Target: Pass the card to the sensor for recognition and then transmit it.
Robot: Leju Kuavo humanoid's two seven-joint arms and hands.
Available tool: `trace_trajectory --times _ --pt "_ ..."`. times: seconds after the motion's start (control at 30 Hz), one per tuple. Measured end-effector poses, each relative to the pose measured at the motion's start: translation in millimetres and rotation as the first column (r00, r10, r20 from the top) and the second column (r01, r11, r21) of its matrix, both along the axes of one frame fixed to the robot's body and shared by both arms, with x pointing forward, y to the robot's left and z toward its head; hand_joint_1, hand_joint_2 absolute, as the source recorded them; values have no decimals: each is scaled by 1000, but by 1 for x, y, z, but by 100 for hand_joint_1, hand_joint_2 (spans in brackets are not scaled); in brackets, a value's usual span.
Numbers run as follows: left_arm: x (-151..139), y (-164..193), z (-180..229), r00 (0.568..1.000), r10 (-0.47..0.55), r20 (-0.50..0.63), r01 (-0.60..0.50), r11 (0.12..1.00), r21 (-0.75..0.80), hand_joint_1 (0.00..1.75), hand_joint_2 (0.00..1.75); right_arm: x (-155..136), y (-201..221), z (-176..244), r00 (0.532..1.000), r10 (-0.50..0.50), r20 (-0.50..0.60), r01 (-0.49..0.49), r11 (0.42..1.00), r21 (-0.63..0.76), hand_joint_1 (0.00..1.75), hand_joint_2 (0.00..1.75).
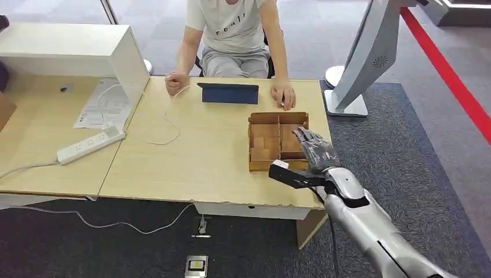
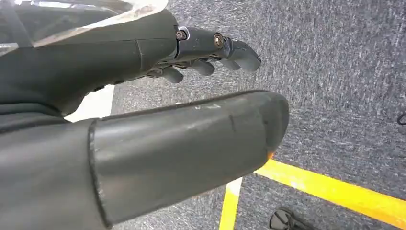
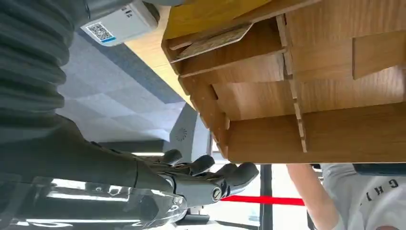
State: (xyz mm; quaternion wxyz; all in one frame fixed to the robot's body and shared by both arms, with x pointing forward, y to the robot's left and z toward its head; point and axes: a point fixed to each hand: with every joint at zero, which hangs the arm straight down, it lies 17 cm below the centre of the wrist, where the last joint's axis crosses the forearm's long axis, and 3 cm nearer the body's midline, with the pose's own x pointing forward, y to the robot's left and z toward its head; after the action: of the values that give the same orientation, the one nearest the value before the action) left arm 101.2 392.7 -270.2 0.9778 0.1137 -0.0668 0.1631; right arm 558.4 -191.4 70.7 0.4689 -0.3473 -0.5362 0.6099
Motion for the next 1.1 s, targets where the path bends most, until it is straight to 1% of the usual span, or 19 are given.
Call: trace_trajectory --times 0.63,0.83,1.1 --pt "-3 -1 -1 1000 22 -13 -22 1000 2 0 0 -7 29 -14 997 64 -38 -64 998 -8 0 175" --pt "-3 0 0 1000 24 -14 -24 1000 8 0 0 -8 30 -18 997 65 -48 -65 998 -5 0 175" --pt "0 0 0 1000 16 2 -16 1000 10 0 0 5 19 -7 999 47 -23 -47 999 -19 0 175"
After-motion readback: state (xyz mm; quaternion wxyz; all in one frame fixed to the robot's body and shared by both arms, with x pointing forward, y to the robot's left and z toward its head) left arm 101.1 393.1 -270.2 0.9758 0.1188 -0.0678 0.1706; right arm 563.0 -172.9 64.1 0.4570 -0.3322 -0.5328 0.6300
